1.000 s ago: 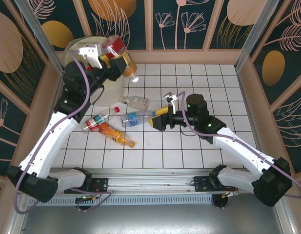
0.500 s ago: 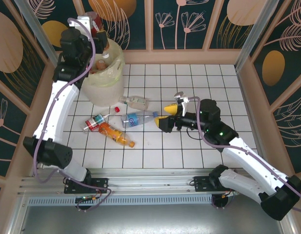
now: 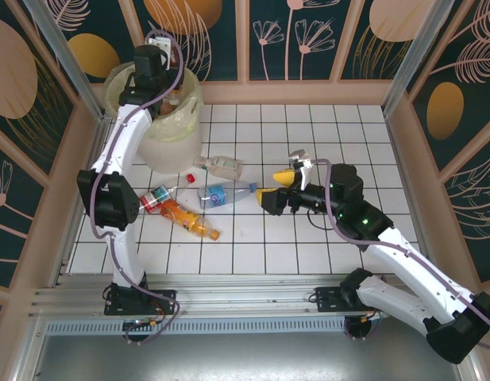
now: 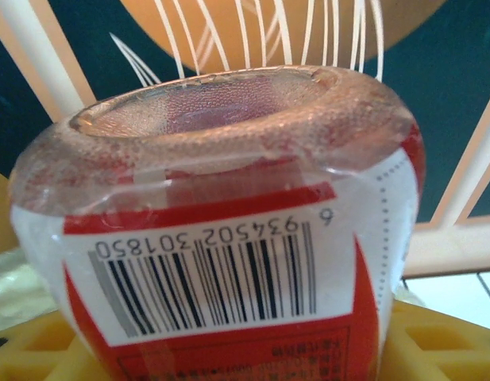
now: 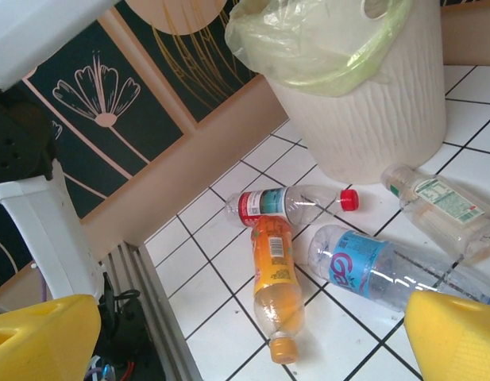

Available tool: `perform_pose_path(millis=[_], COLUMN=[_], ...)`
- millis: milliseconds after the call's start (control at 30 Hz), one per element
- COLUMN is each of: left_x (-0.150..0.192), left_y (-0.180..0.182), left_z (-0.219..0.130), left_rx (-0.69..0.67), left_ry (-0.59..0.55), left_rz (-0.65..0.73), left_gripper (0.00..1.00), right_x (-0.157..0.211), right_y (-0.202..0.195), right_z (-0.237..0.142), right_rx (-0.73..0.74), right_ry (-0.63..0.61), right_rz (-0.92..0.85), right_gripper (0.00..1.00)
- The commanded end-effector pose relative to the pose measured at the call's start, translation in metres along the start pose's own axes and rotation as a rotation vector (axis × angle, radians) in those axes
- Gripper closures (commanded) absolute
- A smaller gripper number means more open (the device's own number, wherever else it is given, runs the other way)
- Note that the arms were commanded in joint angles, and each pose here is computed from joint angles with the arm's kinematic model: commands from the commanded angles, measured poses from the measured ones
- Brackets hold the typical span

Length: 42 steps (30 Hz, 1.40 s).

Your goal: Put the plastic bottles in the bin

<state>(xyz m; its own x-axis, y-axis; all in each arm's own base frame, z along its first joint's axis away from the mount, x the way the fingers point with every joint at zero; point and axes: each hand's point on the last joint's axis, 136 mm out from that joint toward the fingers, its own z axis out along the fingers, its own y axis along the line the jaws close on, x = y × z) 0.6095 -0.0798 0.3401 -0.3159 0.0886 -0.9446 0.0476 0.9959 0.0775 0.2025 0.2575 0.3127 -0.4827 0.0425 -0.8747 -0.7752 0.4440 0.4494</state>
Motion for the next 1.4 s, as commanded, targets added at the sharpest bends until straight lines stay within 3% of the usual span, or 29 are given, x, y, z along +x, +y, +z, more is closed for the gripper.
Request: perform_pose_path(millis=[0,167,333,567,733,867,1067,1167,1367], left_x=[-0.007,0.019,0.024,0.000,-0.019,-0.030,-0.058,-0.064,-0.035], left_y=[0.007,0.011,0.019,0.033,0.039,0.042,0.032,0.019,-0.019], left_z=[0.005,0.016,0.012,-0.010,-0.027,-0.043,-0.086,-0.110,-0.155], left_rx=[-0.032,-0.063,-0.103,-0.152,-0.173,-0.172,-0.074,0.021,0.270], left_ry=[-0.026,0.029,0.051,0.016,0.002,-0.014,-0.062,-0.076,-0.028], left_rz=[0.025,0.047,0.066,0.060,0.034,0.016,-0.096,-0.164,-0.291], left_gripper=[0.39,0.38,0.30,0.20,0.02,0.01,0.03,0.03,0.01], right_x=[0.005,0.007,0.007,0.010,0.013,0.015,0.020,0.023,0.041], right_y=[-0.001,-0.003,-0.004,-0.009,-0.016,-0.021,-0.033,-0.053,-0.057], right_z=[-0.002,-0.002,0.000,0.004,0.007,0.008,0.013,0.017,0.032], right_rx=[0.012,0.018,0.017,0.026,0.057,0.076,0.122,0.221,0.183], right_ry=[0.001,0.004,0.004,0.012,0.016,0.020,0.032,0.035,0.126], right_rz=[-0.006,-0.004,-0.005,0.006,0.017,0.020,0.034,0.053,-0.020], right_gripper=[0.01,0.02,0.02,0.02,0.02,0.02,0.03,0.04,0.05])
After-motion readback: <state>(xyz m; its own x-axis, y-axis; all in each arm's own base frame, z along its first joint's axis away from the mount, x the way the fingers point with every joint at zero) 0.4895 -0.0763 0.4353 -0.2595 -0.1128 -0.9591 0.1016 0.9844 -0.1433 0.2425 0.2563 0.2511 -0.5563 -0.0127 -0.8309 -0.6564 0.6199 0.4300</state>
